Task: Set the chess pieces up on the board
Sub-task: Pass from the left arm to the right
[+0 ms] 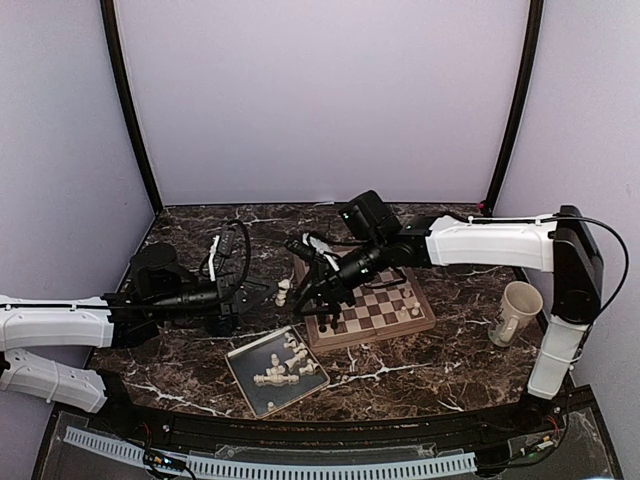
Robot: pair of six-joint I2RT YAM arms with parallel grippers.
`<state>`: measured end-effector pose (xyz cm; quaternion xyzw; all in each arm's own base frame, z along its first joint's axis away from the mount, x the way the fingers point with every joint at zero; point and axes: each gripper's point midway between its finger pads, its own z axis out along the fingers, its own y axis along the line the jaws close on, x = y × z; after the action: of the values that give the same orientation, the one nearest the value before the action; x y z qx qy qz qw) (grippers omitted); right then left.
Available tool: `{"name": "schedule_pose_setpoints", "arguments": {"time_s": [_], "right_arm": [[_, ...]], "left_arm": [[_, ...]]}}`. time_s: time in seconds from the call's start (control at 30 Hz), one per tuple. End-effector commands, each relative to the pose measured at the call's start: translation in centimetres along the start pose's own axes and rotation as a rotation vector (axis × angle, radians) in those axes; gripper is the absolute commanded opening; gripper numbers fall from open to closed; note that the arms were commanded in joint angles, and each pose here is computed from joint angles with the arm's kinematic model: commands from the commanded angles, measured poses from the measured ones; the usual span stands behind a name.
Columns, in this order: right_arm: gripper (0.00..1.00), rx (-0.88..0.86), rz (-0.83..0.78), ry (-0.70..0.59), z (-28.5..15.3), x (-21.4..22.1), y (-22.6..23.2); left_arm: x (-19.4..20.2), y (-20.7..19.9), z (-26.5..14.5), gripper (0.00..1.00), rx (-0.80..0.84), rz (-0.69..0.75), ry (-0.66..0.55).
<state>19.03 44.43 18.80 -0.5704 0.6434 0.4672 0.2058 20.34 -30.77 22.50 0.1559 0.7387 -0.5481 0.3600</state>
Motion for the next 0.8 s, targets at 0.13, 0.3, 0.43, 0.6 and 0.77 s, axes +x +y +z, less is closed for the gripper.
{"name": "schedule_pose_setpoints", "arguments": {"time_s": [0.13, 0.3, 0.43, 0.6, 0.77], "right_arm": [[0.54, -0.049, -0.033, -0.109, 0.8, -3.9, 0.6], [0.51, -0.085, -0.019, -0.141, 1.1, -4.7, 0.9], [0.45, -0.103, -0.021, -0.148, 1.5, -5.0, 1.2], [0.28, -0.134, -0.014, -0.161, 1.6, -4.9, 1.5], [0.11, -0.142, -0.013, -0.149, 1.6, -4.1, 1.8]], "left_arm": [[-1.3, -1.0, -0.3, 0.03, 0.049, -0.016, -0.071], [-1.2, -1.0, -0.2, 0.03, 0.055, -0.027, -0.068], [-1.3, -1.1, -0.2, 0.03, 0.060, -0.029, -0.072], [-1.3, -1.1, -0.3, 0.03, 0.061, -0.033, -0.075], [-1.4, -0.9, -0.3, 0.03, 0.050, -0.027, -0.081]]}}
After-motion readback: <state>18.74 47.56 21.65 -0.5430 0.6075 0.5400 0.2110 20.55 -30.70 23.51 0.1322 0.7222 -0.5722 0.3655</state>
